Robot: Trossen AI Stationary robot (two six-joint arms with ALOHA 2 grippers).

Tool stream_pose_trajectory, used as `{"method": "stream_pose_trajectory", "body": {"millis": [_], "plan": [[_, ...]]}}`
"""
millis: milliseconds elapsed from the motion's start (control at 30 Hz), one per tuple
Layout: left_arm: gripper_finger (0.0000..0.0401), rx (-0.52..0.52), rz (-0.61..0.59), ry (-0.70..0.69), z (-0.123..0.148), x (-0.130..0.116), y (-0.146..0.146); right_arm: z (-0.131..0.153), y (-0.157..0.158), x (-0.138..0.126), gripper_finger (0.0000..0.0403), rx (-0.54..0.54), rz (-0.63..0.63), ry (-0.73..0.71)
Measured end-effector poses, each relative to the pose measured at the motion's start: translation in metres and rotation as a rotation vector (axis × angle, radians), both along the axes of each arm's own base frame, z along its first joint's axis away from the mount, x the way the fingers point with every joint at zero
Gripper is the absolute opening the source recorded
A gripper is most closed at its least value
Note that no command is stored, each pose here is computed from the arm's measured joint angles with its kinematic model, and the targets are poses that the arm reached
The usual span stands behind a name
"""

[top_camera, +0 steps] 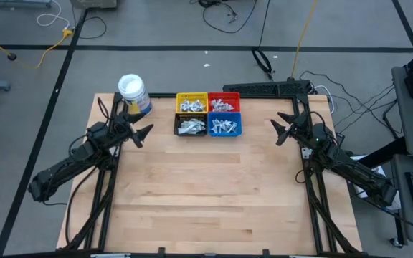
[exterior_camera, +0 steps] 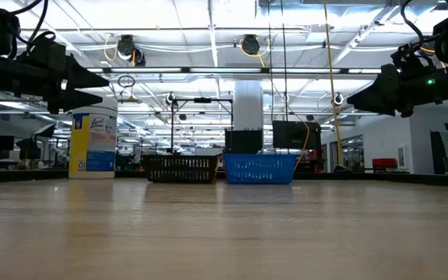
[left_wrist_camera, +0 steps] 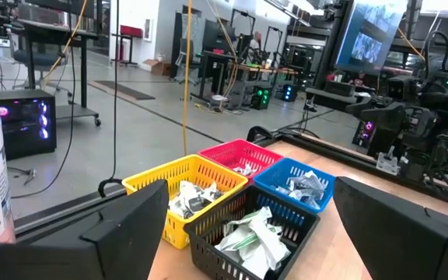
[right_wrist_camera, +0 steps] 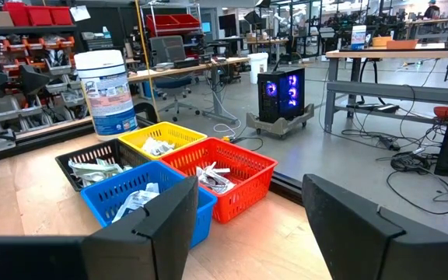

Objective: Pick & Place First Aid Supplies
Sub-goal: Return to Home Position

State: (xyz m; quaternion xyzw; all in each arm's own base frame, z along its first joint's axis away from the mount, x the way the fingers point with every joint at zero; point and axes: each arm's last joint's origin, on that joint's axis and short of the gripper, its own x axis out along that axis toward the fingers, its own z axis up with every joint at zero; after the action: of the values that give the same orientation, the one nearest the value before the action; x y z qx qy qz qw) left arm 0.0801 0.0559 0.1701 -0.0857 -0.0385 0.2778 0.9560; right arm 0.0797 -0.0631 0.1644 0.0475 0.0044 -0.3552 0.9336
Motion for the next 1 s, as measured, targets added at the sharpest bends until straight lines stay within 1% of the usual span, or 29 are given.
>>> {"method": "stream_pose_trajectory", "body": {"millis": [167,500,1000], "plan": [[0.0363,0.000,0.000,0.000,0.0000,0.0000,0.0000,-0.0001,0.0000,0.0000,0.0228,0.001,0.000,0.001],[0.0378,0.000,0.000,0.000,0.0000,0.0000,0.0000,0.0000,0.0000,0.0000,0.0228,0.000,0.000,0.000],[0.0361,0.000,0.000,0.000,0.0000,0.0000,0.0000,0.0000,0.0000,0.0000,0.0228,0.000,0.000,0.000]]}}
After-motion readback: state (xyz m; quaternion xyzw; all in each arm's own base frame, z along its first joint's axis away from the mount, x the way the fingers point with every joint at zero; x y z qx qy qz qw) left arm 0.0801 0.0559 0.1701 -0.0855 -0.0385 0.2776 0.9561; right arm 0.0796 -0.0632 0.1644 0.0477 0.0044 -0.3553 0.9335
